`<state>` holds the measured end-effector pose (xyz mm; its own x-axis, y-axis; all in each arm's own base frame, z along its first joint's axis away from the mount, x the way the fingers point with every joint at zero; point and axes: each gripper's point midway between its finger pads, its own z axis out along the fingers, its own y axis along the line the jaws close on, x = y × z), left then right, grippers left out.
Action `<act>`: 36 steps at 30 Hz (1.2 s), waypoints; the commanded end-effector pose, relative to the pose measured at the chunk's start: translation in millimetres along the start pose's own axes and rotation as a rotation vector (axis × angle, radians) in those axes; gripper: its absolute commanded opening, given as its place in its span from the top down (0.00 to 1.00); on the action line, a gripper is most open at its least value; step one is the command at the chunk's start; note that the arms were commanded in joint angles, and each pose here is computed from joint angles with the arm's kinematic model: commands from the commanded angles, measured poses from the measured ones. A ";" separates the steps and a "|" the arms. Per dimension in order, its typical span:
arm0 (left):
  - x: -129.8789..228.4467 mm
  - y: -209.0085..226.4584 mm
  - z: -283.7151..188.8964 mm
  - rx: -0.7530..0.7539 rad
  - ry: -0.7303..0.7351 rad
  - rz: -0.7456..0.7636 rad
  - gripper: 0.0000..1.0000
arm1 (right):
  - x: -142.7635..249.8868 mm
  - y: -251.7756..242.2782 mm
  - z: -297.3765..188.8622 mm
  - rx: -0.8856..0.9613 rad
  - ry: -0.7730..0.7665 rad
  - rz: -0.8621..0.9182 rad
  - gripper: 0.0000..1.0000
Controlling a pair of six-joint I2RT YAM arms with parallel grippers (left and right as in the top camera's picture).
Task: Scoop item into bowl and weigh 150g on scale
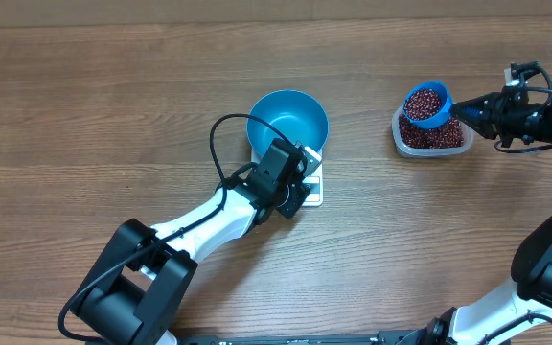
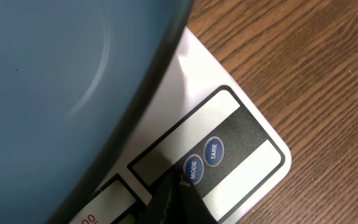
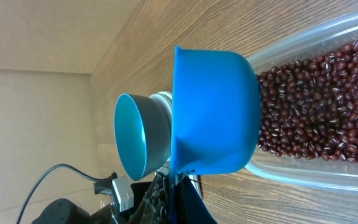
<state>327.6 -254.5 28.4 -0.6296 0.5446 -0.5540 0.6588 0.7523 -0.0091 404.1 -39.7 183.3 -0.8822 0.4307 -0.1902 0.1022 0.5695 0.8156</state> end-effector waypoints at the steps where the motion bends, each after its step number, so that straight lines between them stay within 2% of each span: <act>1: -9.8 1.7 -0.8 0.009 -0.019 0.018 0.96 | -0.7 4.9 -1.6 -0.022 -0.008 -0.020 0.96; 11: -5.1 -3.2 0.4 0.034 -0.008 0.014 0.96 | -0.7 4.9 -1.6 -0.022 -0.008 -0.020 0.96; 17: 5.7 0.5 7.7 0.012 0.021 0.012 0.96 | -0.7 4.9 -1.6 -0.022 -0.008 -0.020 0.96; 36: 7.4 10.1 13.8 -0.040 0.024 0.012 0.96 | -0.2 1.7 -1.6 -0.003 -0.006 -0.017 0.96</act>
<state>330.5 -254.8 20.6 -0.6313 0.5460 -0.5508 0.6553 0.7554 -0.0024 403.7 -40.7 181.8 -0.8828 0.4292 -0.1912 0.1056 0.5777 0.8094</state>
